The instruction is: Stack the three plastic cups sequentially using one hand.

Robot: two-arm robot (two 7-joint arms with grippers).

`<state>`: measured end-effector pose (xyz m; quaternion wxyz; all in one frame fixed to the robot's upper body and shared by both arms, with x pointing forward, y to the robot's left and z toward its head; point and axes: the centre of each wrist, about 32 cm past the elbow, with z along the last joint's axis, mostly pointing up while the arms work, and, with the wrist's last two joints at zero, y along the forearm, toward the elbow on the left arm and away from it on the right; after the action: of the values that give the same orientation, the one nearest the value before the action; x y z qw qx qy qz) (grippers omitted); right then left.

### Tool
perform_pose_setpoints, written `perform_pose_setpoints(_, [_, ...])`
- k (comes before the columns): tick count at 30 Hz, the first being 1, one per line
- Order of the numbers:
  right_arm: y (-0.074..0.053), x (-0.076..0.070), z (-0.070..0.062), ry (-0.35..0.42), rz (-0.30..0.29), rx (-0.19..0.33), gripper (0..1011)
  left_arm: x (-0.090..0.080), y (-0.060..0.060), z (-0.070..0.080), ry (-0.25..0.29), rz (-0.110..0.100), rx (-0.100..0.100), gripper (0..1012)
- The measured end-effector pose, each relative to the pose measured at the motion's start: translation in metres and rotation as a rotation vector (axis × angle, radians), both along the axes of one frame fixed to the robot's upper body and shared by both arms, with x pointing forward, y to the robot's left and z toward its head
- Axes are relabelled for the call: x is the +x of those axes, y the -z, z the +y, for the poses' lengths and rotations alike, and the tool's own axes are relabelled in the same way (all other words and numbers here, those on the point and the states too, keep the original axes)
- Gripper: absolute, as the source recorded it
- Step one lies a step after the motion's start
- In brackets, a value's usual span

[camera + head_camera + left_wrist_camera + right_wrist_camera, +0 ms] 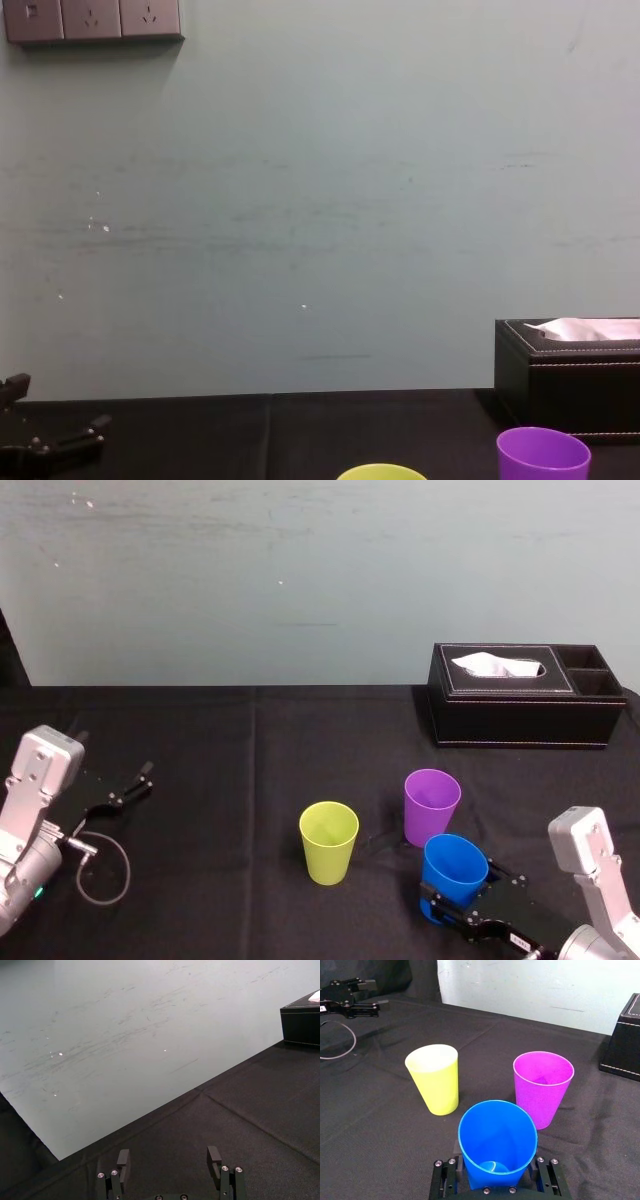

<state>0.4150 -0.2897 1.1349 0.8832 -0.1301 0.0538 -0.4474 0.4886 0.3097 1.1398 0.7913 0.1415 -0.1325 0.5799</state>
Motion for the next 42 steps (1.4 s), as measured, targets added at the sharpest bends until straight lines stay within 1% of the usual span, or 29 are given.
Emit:
perform_pose_setpoints(6, [-0.001, 0.0, 0.0, -0.003, -0.007, -0.001, 716, 0.0, 0.0, 0.0, 0.0, 0.0, 0.0, 1000])
perform_pose_setpoints(10, [-0.006, 0.0, 0.0, -0.013, -0.028, -0.005, 716, 0.0, 0.0, 0.0, 0.0, 0.0, 0.0, 1000])
perform_pose_setpoints(16, [-0.018, 0.004, 0.0, -0.036, -0.043, -0.007, 716, 0.0, 0.0, 0.0, 0.0, 0.0, 0.0, 1000])
perform_pose_setpoints(17, [-0.022, 0.006, -0.001, -0.046, -0.045, -0.008, 716, 0.0, 0.0, 0.0, 0.0, 0.0, 0.0, 1000])
perform_pose_setpoints(20, [-0.029, 0.009, -0.001, -0.059, -0.046, -0.009, 716, 0.0, 0.0, 0.0, 0.0, 0.0, 0.0, 1000])
perform_pose_setpoints(21, [-0.034, 0.012, -0.001, -0.068, -0.048, -0.01, 716, 0.0, 0.0, 0.0, 0.0, 0.0, 0.0, 1000])
perform_pose_setpoints(24, [-0.043, 0.017, 0.0, -0.086, -0.047, -0.013, 716, 0.0, 0.0, 0.0, 0.0, 0.0, 0.0, 1000])
perform_pose_setpoints(25, [-0.05, 0.021, 0.001, -0.1, -0.048, -0.015, 716, 0.0, 0.0, 0.0, 0.0, 0.0, 0.0, 1000])
perform_pose_setpoints(28, [-0.06, 0.028, 0.003, -0.119, -0.05, -0.018, 716, 0.0, 0.0, 0.0, 0.0, 0.0, 0.0, 1000])
perform_pose_setpoints(30, [-0.071, 0.037, 0.007, -0.146, -0.053, -0.026, 716, 0.0, 0.0, 0.0, 0.0, 0.0, 0.0, 1000])
perform_pose_setpoints(31, [-0.074, 0.039, 0.009, -0.153, -0.054, -0.028, 716, 0.0, 0.0, 0.0, 0.0, 0.0, 0.0, 1000])
perform_pose_setpoints(34, [-0.081, 0.047, 0.013, -0.172, -0.058, -0.033, 716, 0.0, 0.0, 0.0, 0.0, 0.0, 0.0, 1000])
perform_pose_setpoints(35, [-0.084, 0.051, 0.015, -0.181, -0.058, -0.034, 716, 0.0, 0.0, 0.0, 0.0, 0.0, 0.0, 1000])
perform_pose_setpoints(40, [-0.089, 0.064, 0.025, -0.208, -0.054, -0.035, 716, 0.0, 0.0, 0.0, 0.0, 0.0, 0.0, 1000])
perform_pose_setpoints(42, [-0.09, 0.067, 0.028, -0.214, -0.054, -0.036, 716, 0.0, 0.0, 0.0, 0.0, 0.0, 0.0, 1000])
